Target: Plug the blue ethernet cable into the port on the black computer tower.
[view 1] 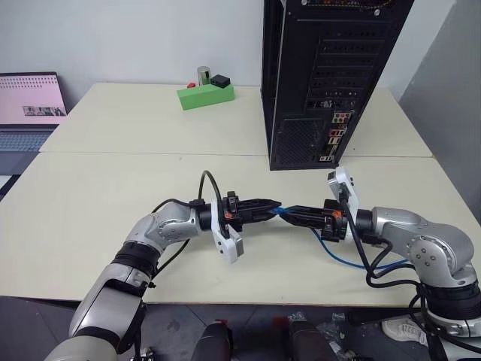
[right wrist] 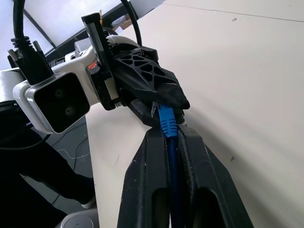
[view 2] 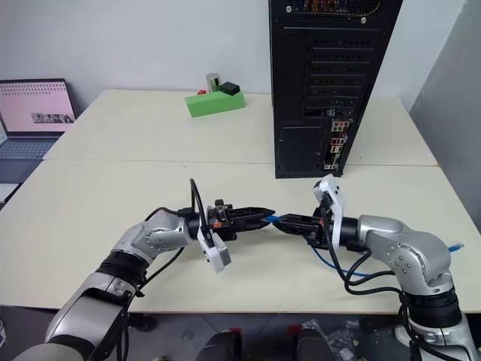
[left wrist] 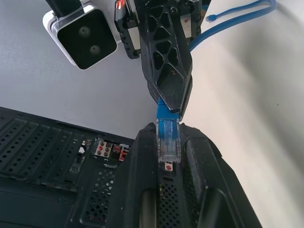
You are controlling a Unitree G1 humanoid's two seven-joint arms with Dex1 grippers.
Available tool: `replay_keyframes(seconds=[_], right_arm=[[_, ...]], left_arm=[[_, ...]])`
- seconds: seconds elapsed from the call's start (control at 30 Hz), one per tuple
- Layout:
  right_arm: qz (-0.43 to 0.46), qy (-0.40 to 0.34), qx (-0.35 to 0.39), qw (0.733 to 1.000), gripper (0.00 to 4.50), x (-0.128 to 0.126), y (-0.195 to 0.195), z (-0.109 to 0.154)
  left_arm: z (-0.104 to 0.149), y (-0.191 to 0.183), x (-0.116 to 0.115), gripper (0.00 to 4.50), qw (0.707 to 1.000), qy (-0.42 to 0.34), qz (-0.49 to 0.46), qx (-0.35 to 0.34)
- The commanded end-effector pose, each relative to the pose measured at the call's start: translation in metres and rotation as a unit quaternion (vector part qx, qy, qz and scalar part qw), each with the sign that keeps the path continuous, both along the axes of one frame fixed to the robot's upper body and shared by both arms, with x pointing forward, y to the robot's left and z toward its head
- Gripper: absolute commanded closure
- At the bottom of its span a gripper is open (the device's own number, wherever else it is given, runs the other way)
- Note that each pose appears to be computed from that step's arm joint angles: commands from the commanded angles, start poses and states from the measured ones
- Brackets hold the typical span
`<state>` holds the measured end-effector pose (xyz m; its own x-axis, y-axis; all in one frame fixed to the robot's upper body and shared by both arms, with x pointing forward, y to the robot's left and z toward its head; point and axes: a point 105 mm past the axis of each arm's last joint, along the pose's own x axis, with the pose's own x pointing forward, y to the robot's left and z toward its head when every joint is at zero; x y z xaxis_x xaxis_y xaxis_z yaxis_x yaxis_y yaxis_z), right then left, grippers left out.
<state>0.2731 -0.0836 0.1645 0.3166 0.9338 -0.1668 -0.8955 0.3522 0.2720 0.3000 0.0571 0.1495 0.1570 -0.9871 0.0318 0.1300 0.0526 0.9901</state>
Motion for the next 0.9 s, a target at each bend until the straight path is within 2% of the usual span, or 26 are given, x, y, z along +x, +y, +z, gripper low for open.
replay_keyframes(seconds=[0.03,0.13,0.27,0.37,0.5,0.7,0.8,0.9], right_arm=[[0.028,-0.020,0.017,0.999,4.50,-0.008,0.004,0.015],[0.027,-0.021,0.010,0.999,4.50,-0.008,0.002,0.014],[-0.014,-0.047,-0.005,0.999,4.50,0.002,-0.011,0.018],[-0.092,-0.090,-0.021,0.991,4.50,0.021,-0.033,0.027],[-0.188,-0.135,-0.034,0.972,4.50,0.041,-0.053,0.037],[-0.314,-0.184,-0.048,0.930,4.50,0.070,-0.068,0.049],[-0.369,-0.211,-0.058,0.903,4.50,0.084,-0.076,0.057],[-0.424,-0.216,-0.052,0.878,4.50,0.101,-0.086,0.066]], left_arm=[[-0.004,0.004,0.006,3.02,0.999,0.043,0.020,-0.005],[-0.004,0.008,0.014,2.43,0.996,0.078,0.043,-0.019],[-0.003,0.016,0.029,1.70,0.980,0.167,0.092,-0.061],[0.006,0.016,0.040,1.03,0.952,0.254,0.121,-0.120],[0.030,0.004,0.044,0.20,0.892,0.370,0.127,-0.226],[0.051,-0.015,0.038,0.20,0.845,0.444,0.130,-0.268],[0.055,-0.022,0.046,0.20,0.823,0.463,0.162,-0.285],[0.067,-0.035,0.049,0.20,0.821,0.457,0.163,-0.302]])
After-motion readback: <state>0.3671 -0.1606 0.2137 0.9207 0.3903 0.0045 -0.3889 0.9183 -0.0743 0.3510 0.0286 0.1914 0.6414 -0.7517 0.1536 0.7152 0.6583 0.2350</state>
